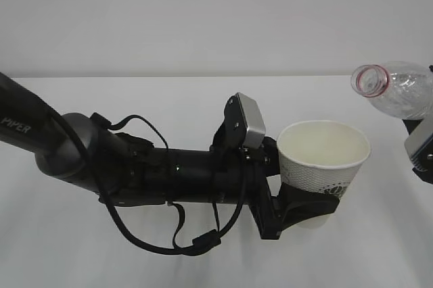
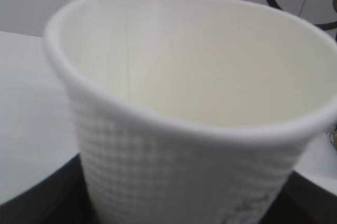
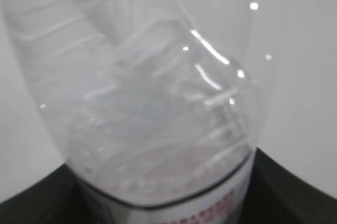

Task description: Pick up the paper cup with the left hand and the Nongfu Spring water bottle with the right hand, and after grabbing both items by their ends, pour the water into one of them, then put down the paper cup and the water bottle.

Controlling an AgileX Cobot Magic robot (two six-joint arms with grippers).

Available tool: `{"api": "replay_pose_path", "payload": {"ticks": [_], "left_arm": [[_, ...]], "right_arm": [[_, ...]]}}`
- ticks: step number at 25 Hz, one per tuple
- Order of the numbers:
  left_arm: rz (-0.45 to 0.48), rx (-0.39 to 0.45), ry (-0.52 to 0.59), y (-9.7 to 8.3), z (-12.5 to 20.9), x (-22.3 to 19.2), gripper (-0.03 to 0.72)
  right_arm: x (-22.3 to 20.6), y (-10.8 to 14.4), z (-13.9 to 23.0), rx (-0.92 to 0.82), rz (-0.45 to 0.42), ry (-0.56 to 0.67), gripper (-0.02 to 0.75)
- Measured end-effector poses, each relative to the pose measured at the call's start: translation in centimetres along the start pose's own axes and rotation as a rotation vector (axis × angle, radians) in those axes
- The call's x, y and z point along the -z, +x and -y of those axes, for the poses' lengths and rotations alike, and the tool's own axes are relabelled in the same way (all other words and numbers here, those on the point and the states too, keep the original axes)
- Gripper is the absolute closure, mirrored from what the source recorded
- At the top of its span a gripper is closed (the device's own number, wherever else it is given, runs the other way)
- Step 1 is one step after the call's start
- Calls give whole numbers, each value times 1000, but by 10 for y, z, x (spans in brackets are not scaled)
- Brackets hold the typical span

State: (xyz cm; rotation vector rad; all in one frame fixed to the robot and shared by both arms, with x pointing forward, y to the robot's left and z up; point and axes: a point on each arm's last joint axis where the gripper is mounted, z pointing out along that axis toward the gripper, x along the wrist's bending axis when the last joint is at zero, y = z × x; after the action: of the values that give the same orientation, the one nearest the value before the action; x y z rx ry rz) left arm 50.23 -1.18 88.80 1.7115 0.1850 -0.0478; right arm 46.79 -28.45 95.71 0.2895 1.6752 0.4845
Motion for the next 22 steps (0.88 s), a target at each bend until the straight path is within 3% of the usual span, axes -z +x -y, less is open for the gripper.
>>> {"api": "replay_pose_path", "payload": {"ticks": [22], "left_arm": [[2, 0, -4, 0, 0, 0, 148]], "right_arm": [[0, -2, 1, 132, 23, 13, 237]]}}
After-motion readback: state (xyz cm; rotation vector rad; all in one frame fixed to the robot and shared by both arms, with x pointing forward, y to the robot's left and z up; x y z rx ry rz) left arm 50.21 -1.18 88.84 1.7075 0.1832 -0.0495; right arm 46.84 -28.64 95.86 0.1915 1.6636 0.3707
